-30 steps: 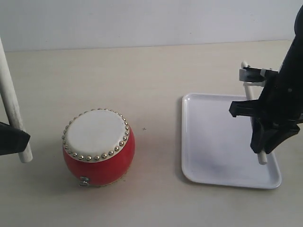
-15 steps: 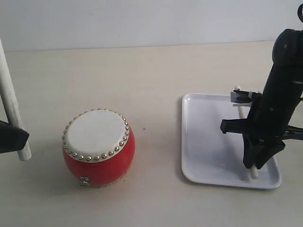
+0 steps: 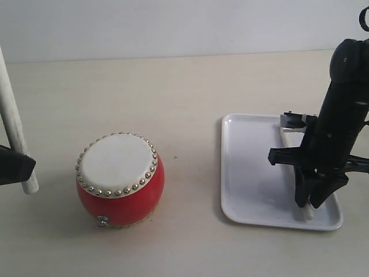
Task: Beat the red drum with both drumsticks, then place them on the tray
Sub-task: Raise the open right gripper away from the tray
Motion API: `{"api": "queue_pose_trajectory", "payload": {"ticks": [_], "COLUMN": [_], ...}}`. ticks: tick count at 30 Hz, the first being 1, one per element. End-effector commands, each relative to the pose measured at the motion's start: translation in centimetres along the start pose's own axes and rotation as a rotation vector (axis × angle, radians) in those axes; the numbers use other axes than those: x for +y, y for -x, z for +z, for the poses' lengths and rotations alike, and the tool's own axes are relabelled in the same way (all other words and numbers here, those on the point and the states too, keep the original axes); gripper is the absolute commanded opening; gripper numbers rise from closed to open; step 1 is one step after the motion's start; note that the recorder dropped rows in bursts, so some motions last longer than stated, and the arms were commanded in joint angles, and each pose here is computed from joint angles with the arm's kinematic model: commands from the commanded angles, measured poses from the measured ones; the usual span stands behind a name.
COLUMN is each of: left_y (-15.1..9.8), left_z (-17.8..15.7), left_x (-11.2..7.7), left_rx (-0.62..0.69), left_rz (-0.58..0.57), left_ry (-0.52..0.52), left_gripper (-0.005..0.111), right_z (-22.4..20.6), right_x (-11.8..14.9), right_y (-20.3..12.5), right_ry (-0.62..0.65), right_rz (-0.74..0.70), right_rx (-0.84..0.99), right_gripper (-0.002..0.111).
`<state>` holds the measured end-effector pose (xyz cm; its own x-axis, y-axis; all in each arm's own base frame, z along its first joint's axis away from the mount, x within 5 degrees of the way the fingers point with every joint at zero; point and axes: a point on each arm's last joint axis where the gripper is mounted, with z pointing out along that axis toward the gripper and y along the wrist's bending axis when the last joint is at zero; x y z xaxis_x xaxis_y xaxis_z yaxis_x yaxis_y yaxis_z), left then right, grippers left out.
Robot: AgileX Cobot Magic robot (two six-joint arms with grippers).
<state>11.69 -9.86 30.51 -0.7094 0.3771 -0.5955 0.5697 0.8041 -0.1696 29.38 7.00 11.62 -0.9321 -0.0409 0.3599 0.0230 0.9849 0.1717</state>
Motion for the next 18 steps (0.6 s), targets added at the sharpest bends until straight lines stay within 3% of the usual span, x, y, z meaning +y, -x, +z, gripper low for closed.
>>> {"api": "queue_pose_trajectory", "payload": {"ticks": [1,6,10,18], "left_y": [0.1,0.2,1.0,6.4], "left_z": [-0.1,-0.1,0.3,5.0], "left_x": [0.0,-0.1,-0.2,-0.5], "left_rx": [-0.020,-0.026,-0.039,0.051], "left_rz": [0.009,0.015,0.003,-0.033], "left_ry": [0.003,-0.006,-0.019,-0.030], "left_gripper": [0.000,0.000,0.000,0.000], "right_z": [0.0,-1.4,-5.6,-15.5], "right_x": [-0.1,0.0,0.7,1.9], "right_y": [0.0,-0.3,-1.7,-9.7], "right_ry": [-0.005,-0.008,-0.006,0.025], "right_rz": [-0.001,-0.026,-0.078,-0.189], "right_rx": [-0.005,-0.079,-0.298,-0.808], "right_gripper": [0.032,0.032,0.032,0.032]}}
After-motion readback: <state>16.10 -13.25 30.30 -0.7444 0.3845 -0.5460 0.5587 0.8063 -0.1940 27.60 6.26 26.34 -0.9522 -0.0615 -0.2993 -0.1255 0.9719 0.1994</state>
